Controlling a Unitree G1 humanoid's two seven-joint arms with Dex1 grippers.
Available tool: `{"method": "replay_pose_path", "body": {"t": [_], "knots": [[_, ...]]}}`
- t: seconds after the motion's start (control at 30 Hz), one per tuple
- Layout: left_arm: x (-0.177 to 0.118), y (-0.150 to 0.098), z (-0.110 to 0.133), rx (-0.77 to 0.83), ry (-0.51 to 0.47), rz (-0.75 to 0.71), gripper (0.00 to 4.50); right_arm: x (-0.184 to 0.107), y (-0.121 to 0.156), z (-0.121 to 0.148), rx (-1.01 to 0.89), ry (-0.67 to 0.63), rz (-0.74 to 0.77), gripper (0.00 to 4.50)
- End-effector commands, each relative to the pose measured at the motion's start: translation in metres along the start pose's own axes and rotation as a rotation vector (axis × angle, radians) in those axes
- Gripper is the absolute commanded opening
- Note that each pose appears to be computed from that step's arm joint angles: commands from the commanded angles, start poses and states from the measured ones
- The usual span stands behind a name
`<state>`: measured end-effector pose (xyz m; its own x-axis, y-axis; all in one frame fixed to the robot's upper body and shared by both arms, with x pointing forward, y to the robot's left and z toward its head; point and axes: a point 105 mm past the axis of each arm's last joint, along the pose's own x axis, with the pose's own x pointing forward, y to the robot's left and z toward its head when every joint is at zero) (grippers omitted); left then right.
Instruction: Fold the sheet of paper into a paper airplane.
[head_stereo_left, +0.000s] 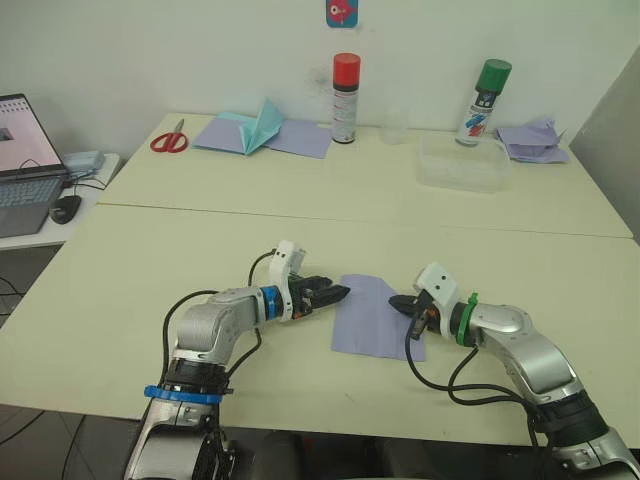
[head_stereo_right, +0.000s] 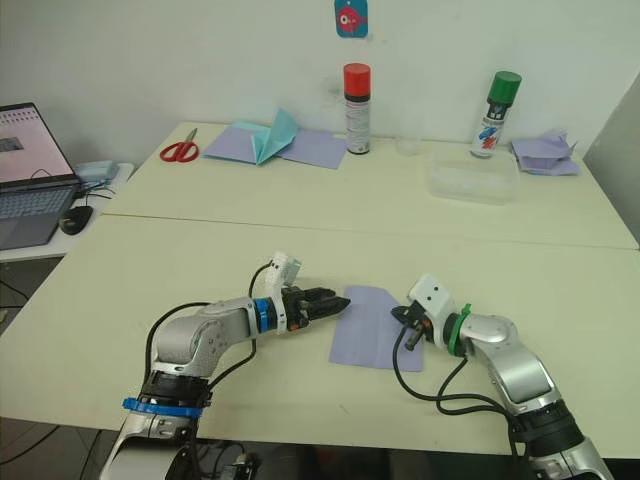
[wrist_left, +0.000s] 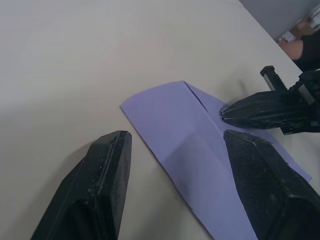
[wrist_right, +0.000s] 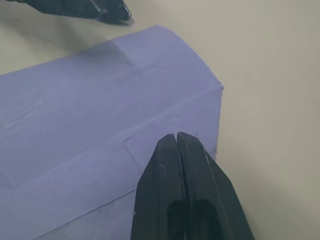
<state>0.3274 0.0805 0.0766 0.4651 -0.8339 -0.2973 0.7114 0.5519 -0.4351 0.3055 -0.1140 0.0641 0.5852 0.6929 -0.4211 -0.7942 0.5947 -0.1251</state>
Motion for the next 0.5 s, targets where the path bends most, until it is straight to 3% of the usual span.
{"method": "replay_pose_path", "body": {"t": [0.03,0.3,0.4,0.5], "knots": [[0.016,-0.013,-0.002,-0.007,0.035,-0.065,3.28,0.000,0.002,-0.014,0.020,0.054,-0.004,0.00],[0.026,-0.019,0.006,0.037,0.021,-0.096,3.28,-0.001,0.002,-0.015,0.020,0.054,-0.013,0.00],[0.023,-0.014,0.021,0.196,-0.028,-0.069,3.28,-0.001,0.002,-0.015,0.021,0.054,-0.015,0.00],[0.017,-0.007,0.034,0.358,-0.013,-0.062,3.28,-0.001,0.003,-0.015,0.022,0.054,-0.014,0.00]]}}
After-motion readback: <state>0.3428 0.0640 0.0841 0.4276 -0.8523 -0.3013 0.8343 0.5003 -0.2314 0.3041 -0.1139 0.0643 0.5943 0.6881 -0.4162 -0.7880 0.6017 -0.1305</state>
